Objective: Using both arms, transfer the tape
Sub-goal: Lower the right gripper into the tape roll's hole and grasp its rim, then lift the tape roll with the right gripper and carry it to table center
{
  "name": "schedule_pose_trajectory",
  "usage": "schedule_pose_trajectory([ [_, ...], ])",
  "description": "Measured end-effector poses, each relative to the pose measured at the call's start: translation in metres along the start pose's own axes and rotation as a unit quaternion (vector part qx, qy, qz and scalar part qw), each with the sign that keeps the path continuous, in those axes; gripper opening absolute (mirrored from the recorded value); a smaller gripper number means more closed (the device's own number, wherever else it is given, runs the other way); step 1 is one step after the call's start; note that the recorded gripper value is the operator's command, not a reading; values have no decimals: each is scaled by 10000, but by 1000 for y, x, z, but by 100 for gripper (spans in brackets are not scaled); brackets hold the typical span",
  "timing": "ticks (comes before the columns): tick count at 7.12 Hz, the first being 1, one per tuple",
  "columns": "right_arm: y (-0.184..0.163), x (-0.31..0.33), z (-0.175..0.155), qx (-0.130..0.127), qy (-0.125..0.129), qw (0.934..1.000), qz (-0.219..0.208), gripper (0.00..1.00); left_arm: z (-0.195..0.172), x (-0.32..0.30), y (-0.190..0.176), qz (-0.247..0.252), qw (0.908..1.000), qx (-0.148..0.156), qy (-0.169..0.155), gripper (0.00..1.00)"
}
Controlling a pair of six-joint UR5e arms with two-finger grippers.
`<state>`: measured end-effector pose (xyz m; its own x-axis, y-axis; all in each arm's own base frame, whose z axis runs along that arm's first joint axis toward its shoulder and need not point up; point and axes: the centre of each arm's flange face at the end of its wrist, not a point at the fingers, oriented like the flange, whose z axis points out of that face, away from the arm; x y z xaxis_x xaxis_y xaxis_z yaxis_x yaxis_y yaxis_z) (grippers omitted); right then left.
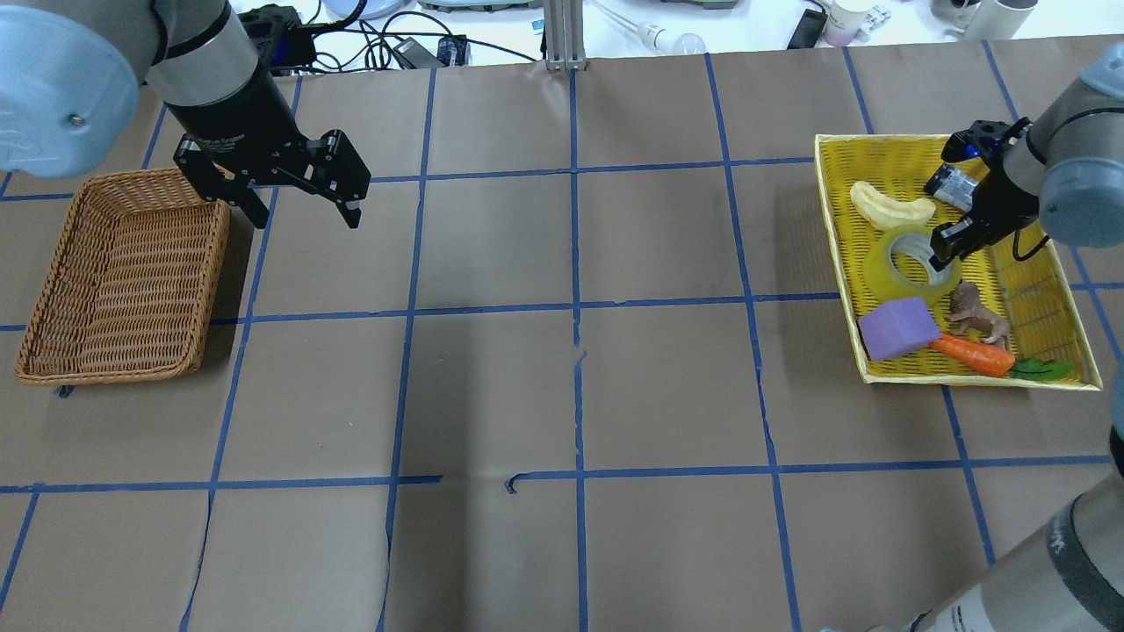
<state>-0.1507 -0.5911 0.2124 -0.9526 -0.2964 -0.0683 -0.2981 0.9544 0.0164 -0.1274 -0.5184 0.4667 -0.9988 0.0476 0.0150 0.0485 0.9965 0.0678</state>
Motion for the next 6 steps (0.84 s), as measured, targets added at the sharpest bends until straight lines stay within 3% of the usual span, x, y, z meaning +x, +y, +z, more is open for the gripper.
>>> schedule_pose_trajectory([
  [2,-7,4,-17,116,101,9998,108,0,0,0,0,0,10000,1,4,100],
  [4,-29,-2,-59,295,252,9990,212,0,0,0,0,0,10000,1,5,100],
  [6,-69,-75,-96,424,349,9977,407,0,0,0,0,0,10000,1,-10,100],
])
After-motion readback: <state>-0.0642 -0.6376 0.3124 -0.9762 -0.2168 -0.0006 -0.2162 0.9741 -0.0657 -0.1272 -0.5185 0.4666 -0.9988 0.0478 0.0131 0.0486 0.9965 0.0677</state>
